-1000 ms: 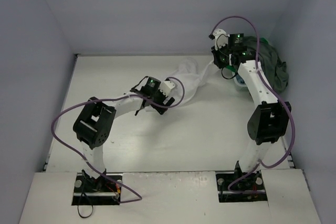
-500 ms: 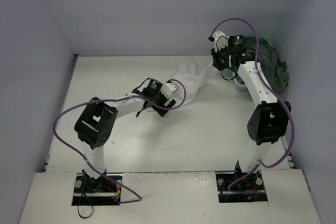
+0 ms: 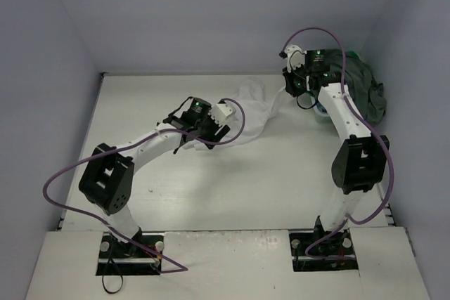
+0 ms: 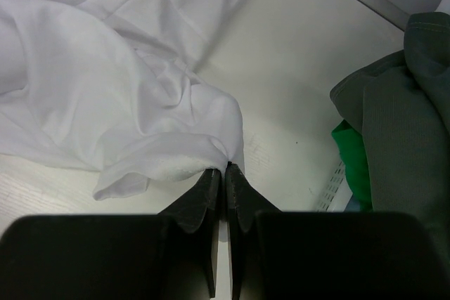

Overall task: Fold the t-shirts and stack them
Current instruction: Flatten out the tshirt

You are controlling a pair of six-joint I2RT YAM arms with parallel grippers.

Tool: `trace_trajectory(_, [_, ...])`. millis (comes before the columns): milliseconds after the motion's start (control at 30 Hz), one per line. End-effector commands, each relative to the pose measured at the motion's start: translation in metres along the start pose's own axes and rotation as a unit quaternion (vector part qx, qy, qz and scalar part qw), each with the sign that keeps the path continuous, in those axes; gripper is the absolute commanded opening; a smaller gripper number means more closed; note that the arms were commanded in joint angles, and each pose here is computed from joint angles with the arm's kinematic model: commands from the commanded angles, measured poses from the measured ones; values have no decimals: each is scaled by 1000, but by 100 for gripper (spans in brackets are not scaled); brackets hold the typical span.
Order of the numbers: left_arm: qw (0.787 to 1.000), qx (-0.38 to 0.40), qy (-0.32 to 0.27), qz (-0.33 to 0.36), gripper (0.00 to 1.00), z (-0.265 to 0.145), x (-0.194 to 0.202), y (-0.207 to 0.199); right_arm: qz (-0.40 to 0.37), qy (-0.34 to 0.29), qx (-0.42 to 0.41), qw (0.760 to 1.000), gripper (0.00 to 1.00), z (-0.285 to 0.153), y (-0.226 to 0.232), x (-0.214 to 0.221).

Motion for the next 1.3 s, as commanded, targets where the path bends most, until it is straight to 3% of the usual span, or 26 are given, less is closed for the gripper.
trace_trajectory(0, [1000,18,2,19,63,-29,-13,-6,-4,-31,15,999,0,-10,-7,-13])
trace_trajectory(100, [999,32,31,19,61,-29,0,-9,-2,-33,11,999,0,-11,-5,-14])
trace_trajectory(267, [996,40,76,21,44,-16,21,-10,3,-30,3,1000,0,-9,-2,-10])
trace_trajectory(633, [991,60,116,20,44,13,35,-10,2,-28,-3,1000,0,-9,1,-7])
trace_trajectory(1267, [996,2,84,40,45,16,25,10,2,-24,-16,1000,0,-5,6,-1])
Point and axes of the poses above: each gripper's point midway between its finger pads, its own z axis out along the fingers, its own y axis along the line the jaws close on, x = y × z, the point moved 5 cm from there along -z, back along the fingers, and after that the axes turned 7 degrees about -z, right-handed, at the moved point
